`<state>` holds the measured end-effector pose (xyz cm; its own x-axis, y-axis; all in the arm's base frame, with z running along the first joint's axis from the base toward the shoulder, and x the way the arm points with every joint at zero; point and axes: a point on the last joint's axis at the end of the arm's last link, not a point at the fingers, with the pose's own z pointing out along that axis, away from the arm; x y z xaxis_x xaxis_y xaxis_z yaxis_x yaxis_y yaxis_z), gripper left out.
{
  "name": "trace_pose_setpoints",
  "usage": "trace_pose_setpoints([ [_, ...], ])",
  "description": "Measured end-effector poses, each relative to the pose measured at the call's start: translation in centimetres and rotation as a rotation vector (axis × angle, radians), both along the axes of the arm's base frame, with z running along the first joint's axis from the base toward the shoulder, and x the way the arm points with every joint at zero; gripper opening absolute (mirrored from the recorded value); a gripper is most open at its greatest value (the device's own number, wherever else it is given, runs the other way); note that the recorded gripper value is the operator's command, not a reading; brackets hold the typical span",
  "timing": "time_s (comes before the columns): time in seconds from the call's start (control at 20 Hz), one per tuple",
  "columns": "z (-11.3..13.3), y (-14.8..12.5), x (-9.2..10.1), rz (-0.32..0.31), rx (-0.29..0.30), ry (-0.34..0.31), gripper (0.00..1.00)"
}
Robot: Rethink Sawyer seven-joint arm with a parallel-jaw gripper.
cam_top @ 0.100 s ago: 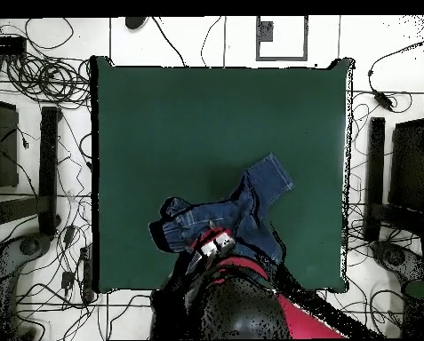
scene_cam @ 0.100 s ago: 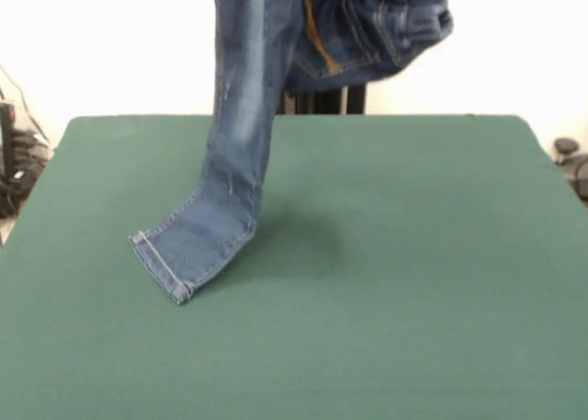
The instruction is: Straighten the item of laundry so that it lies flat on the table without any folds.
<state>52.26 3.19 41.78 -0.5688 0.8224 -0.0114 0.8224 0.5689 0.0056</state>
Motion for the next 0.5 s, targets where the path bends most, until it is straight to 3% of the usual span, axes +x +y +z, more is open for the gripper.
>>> trace_pose_setpoints([
  [0.2, 2.9, 0.0, 0.0, 0.010, 0.016, -0.008, 0.00],
  [0.5, 4.4, -0.2, -0.1, 0.010, 0.016, -0.044, 0.00],
])
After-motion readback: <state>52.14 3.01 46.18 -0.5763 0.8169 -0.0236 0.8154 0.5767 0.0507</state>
